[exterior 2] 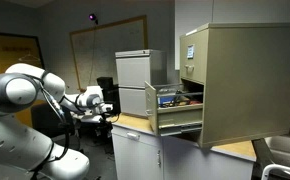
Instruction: Close the bottom drawer of the filing cabinet
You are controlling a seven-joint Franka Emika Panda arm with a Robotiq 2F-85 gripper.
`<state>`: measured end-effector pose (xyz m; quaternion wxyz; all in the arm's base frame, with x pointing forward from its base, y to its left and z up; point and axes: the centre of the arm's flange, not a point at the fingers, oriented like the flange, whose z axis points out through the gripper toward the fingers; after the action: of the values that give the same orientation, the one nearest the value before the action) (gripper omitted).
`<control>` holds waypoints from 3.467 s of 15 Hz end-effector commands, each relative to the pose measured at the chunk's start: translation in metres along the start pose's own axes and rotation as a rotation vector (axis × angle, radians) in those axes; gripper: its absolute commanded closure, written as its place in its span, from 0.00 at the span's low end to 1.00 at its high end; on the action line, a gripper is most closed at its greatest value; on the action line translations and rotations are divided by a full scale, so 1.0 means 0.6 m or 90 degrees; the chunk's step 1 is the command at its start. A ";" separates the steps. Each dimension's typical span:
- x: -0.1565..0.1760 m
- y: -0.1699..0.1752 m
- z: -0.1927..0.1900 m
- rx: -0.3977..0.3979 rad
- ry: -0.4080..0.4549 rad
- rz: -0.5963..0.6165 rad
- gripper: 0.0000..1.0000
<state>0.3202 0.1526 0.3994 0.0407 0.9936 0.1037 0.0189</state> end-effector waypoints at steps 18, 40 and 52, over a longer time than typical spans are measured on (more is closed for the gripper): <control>0.061 -0.026 -0.087 -0.044 0.114 -0.040 0.25; 0.375 0.089 -0.130 -0.777 0.298 -0.339 0.98; 0.465 0.305 -0.097 -0.844 0.306 -0.157 1.00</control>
<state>0.5870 0.0836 0.4705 0.5990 0.7117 0.2326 0.2838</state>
